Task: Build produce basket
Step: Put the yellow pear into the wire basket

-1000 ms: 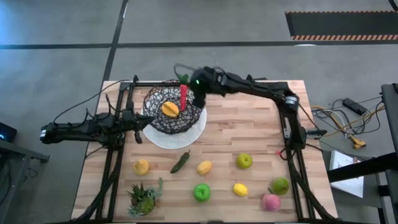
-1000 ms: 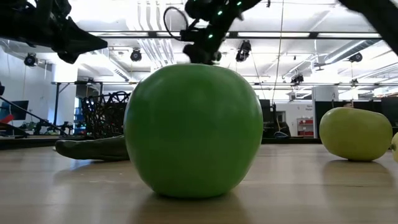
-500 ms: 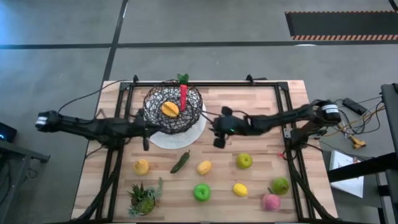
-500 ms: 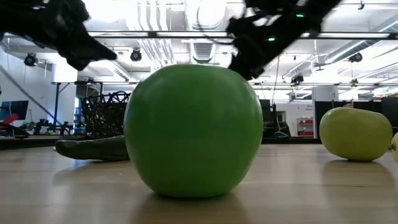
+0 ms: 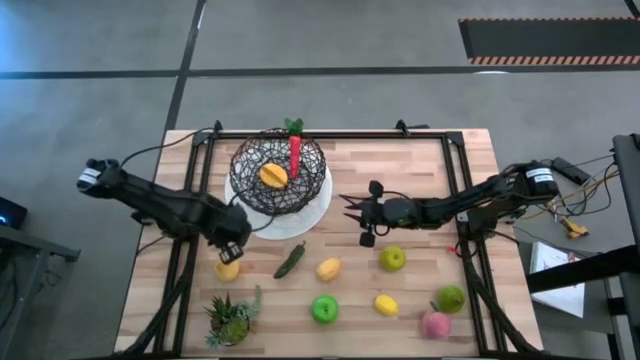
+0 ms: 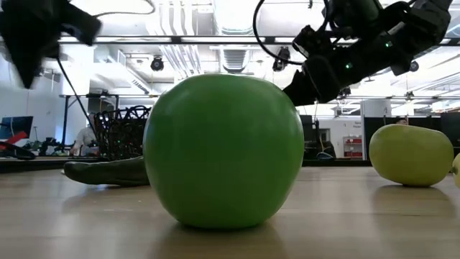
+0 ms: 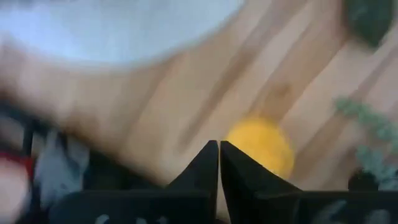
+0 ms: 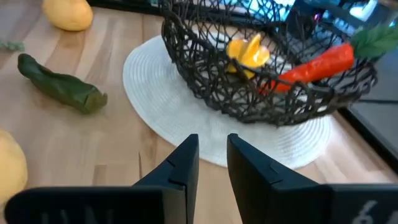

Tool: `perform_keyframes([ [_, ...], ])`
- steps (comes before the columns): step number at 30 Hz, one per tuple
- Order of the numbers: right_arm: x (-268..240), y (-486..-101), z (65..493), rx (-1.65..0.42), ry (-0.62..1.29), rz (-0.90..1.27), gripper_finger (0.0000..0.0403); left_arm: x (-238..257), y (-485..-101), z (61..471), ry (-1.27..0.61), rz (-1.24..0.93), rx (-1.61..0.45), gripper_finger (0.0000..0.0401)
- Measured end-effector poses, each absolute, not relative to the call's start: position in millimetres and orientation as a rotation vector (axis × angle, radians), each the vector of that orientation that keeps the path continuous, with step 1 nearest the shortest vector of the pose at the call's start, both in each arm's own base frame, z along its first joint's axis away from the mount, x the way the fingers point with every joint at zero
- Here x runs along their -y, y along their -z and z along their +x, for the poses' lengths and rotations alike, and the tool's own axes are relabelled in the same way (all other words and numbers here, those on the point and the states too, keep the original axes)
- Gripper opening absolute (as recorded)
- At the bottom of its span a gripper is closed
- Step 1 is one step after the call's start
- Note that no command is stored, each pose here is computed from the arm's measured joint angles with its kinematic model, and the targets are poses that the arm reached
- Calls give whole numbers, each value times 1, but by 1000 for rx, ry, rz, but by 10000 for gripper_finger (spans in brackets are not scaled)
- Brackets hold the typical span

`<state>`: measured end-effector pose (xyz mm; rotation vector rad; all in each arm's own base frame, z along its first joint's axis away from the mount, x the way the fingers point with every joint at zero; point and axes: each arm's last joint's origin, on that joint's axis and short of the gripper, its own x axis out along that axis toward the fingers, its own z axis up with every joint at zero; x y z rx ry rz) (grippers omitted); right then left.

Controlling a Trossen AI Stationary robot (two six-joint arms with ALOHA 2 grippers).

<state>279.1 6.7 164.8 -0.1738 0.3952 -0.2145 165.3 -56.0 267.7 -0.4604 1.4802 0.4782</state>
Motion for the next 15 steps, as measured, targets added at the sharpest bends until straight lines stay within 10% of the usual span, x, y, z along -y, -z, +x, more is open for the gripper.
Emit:
perform_keyframes([
  [15, -6, -170, 279, -387, 203, -237, 65, 104, -272, 142, -597, -787, -1355, 223],
])
